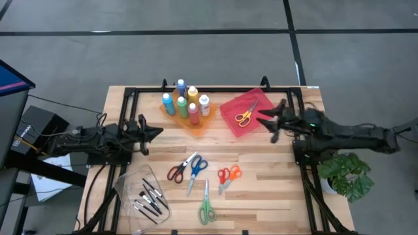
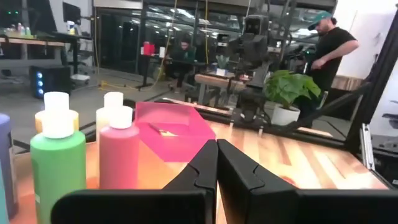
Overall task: Pick & Place Paint Supplies
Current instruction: Put the blue scissors into the pink bin
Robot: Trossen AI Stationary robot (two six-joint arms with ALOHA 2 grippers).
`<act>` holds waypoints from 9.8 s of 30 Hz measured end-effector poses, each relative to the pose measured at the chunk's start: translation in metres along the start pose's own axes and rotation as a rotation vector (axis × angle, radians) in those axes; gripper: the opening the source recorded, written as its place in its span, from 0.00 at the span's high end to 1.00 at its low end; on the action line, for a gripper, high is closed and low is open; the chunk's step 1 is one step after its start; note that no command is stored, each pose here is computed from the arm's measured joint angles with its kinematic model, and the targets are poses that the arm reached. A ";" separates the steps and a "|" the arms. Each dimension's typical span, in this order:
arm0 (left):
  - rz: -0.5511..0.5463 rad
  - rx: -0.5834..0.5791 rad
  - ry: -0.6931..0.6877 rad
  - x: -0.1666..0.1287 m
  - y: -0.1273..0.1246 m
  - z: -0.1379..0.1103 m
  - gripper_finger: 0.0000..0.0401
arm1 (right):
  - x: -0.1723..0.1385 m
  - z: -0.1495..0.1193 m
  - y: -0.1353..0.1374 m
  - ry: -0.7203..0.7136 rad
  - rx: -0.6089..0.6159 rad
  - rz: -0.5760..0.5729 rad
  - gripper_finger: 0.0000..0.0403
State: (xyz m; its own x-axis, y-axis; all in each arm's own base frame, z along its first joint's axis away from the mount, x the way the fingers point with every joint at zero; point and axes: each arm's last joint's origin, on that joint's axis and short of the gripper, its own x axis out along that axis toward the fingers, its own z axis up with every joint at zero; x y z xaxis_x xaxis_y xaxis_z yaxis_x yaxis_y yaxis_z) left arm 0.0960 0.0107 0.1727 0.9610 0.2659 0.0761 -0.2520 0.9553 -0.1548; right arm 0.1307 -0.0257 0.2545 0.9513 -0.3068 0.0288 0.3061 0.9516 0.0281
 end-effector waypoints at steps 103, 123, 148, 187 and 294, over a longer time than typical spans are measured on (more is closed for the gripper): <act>-0.044 0.101 0.131 0.005 -0.010 -0.013 1.00 | 0.292 -0.163 0.114 1.035 -0.365 0.715 0.97; -0.066 0.030 -0.106 -0.003 -0.010 0.010 1.00 | 0.287 -0.119 0.112 0.959 -0.393 0.716 0.97; -0.069 0.022 -0.131 -0.003 -0.010 0.012 1.00 | 0.283 -0.117 0.119 0.975 -0.405 0.750 0.97; -0.779 0.076 -0.075 -0.011 -0.027 0.010 1.00 | 0.282 -0.116 0.126 0.948 -0.429 0.771 0.97; -0.174 0.082 0.067 0.000 -0.001 -0.005 1.00 | 0.084 -0.010 -0.134 1.117 -0.269 -0.127 0.98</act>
State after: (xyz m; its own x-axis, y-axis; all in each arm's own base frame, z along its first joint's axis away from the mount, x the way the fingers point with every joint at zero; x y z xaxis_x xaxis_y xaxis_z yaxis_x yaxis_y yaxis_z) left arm 0.0968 0.0092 0.1678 0.9956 0.0895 0.0288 -0.0875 0.9941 -0.0644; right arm 0.1704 -0.1787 0.2427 0.3735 -0.3413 -0.8626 0.2720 0.9293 -0.2499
